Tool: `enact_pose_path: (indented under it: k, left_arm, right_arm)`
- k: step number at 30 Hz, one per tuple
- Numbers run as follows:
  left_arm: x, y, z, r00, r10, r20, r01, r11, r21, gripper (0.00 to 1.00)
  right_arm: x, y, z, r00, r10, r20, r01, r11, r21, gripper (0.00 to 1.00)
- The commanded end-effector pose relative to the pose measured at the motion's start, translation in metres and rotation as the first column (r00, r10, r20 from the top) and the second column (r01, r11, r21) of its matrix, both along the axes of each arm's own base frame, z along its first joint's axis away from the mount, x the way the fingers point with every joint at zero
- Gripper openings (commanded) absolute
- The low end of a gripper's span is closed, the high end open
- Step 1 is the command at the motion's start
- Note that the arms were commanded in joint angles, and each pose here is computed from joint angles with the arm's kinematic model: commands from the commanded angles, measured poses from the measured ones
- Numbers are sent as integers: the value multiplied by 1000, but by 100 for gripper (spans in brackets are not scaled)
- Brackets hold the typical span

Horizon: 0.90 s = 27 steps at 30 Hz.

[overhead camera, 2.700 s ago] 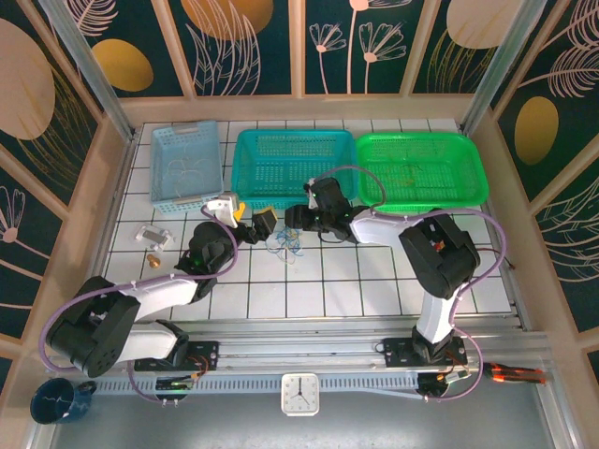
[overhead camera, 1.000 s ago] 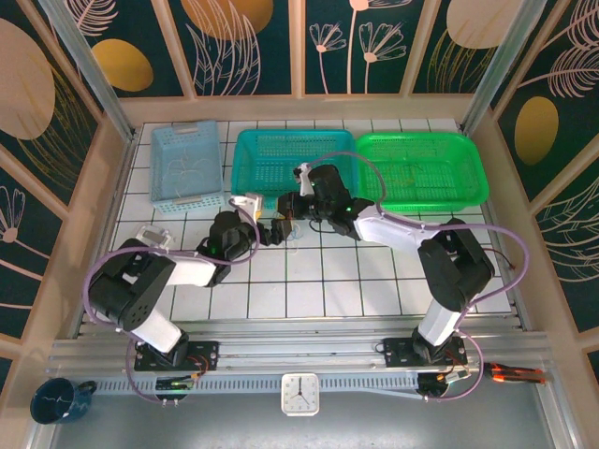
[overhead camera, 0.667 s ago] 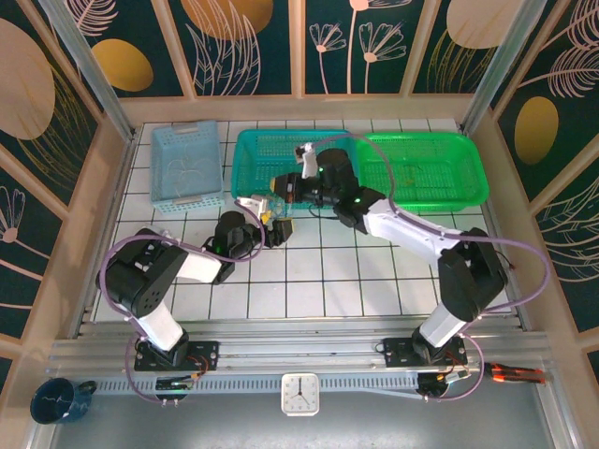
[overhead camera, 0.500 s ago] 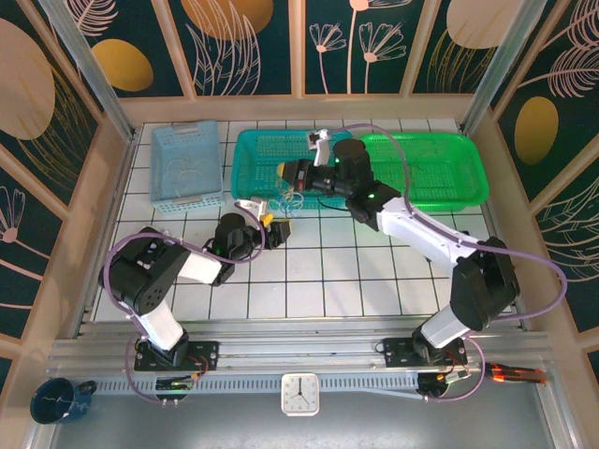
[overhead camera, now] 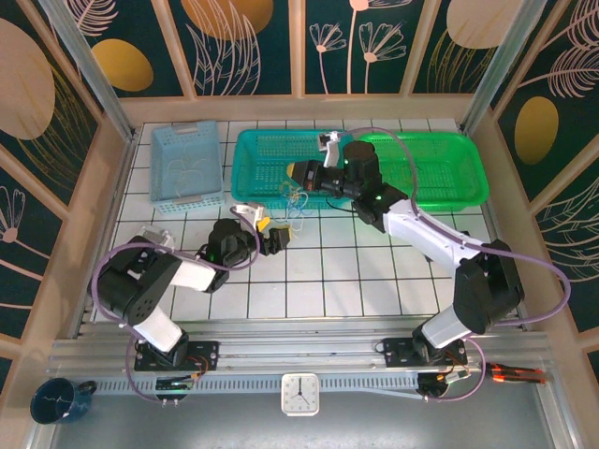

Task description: Untangle the cables

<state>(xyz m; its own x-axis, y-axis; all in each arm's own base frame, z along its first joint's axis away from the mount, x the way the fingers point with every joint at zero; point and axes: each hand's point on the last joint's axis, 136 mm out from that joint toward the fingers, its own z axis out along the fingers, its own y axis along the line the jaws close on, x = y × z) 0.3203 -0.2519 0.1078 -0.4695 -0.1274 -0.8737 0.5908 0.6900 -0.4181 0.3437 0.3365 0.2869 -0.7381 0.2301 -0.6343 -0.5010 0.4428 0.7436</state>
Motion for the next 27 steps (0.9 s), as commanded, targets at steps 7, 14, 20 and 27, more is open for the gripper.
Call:
enact_pose_path:
  k: [7,14,20,27]
  left_arm:
    - [-12,-7,18,995,-84,57,83,996,20,90]
    - [-2,-17,14,993,-106,52,104,994,34,86]
    - [-4,-23,0,991,-137,12,136,991,18,67]
    - [-7,-20,-8,992,-125,-7,125,992,-2,43]
  right_arm:
    - [-9,15,-40,997,68,-36,-69,997,-36,0]
    - [-24,33,-58,991,111,-71,-114,993,-43,0]
    - [-31,37,-61,990,119,-79,-122,992,-35,0]
    - [-32,39,-59,990,120,-79,-122,992,-23,0]
